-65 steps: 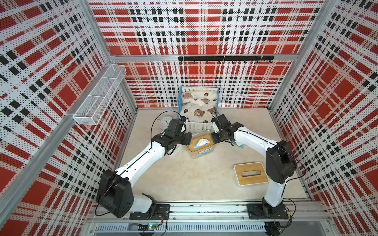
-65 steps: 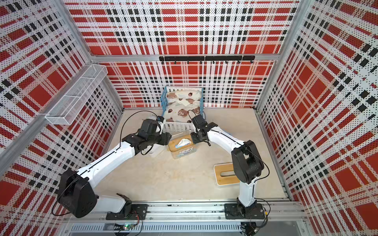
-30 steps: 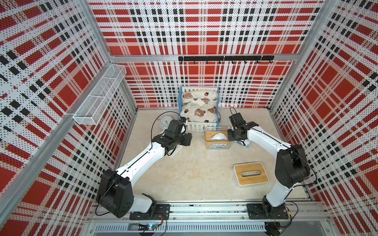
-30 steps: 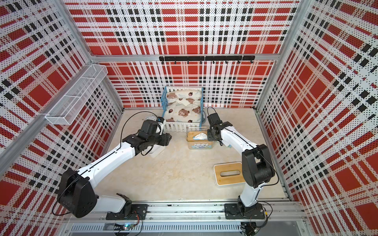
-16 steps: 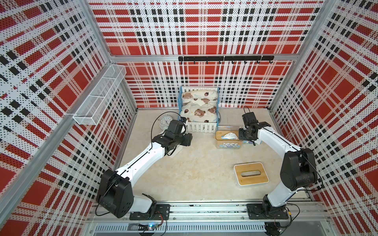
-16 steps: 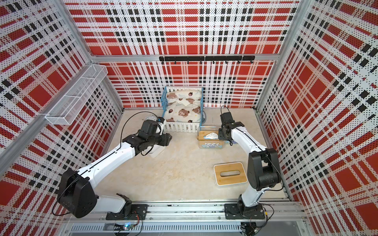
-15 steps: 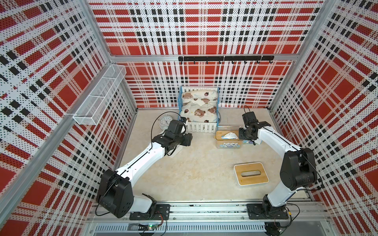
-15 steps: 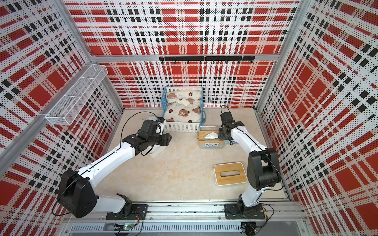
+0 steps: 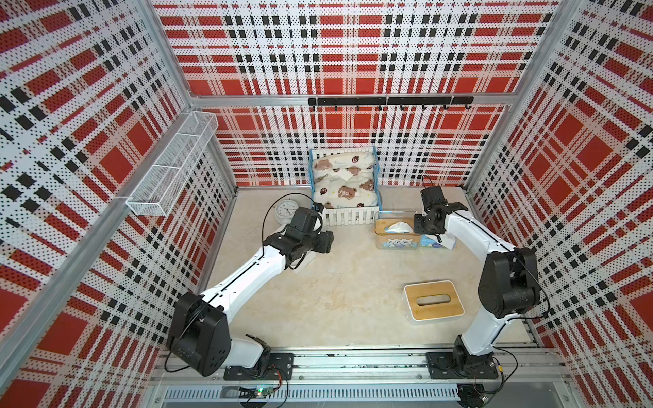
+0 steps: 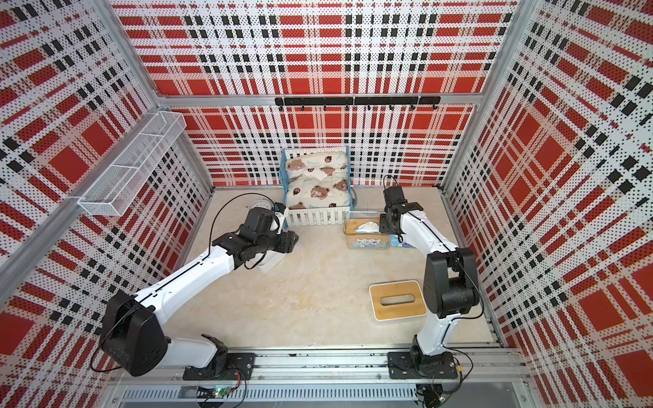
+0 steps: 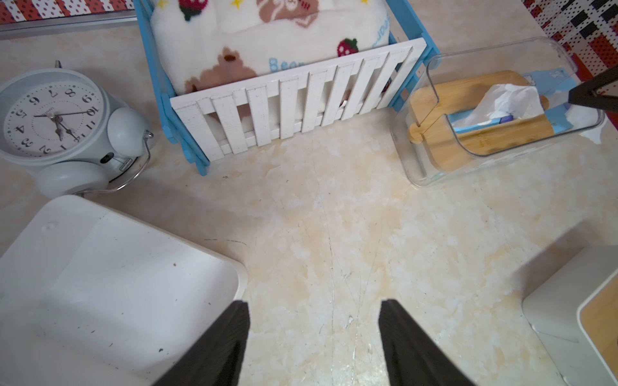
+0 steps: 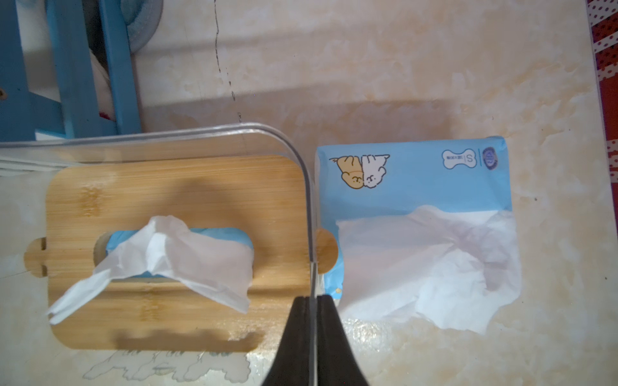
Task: Put the tissue paper into the tissue box
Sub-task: Move the tissue box to the center of the board.
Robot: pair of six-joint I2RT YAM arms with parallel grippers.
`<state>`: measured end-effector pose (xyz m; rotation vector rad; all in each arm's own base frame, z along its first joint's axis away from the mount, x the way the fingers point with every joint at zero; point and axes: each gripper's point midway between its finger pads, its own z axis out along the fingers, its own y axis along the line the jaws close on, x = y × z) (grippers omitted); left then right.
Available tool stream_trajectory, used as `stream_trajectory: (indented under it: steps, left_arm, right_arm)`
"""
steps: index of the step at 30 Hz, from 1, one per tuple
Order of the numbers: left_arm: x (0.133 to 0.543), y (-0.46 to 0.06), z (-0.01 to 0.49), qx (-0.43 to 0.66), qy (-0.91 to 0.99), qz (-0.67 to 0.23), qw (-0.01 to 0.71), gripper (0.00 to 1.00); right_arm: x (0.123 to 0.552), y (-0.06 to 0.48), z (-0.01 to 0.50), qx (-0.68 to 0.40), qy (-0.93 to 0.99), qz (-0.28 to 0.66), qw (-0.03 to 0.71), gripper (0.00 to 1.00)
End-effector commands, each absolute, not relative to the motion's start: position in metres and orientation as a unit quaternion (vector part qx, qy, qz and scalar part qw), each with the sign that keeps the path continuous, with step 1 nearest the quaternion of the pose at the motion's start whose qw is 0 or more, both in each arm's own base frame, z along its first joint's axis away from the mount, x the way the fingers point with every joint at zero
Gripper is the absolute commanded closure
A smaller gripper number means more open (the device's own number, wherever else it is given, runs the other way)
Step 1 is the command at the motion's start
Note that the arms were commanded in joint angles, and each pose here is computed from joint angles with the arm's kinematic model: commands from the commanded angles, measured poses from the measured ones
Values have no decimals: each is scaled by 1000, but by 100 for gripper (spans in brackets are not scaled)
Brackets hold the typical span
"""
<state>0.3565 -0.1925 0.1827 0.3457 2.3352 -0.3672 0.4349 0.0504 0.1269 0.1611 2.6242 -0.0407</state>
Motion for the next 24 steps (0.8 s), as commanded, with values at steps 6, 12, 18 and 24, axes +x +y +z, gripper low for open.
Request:
stream_trajectory:
  steps: [6,12,18,24]
  left_arm:
    - [360,-196,183,136,908,-145,370,32]
    - [361,-196,183,135,908,-144,369,32]
    - [360,-195,184,133,908,-143,371,32]
    - [363,-187,182,121,910,-134,373,31]
  right_arm:
    - [437,94,130,20,960,59,272,100]
    - [446,121,129,0,960,68,273,100]
    - [460,135,130,10,956,85,280,100]
    - [463,144,135,12,952,111,284,87]
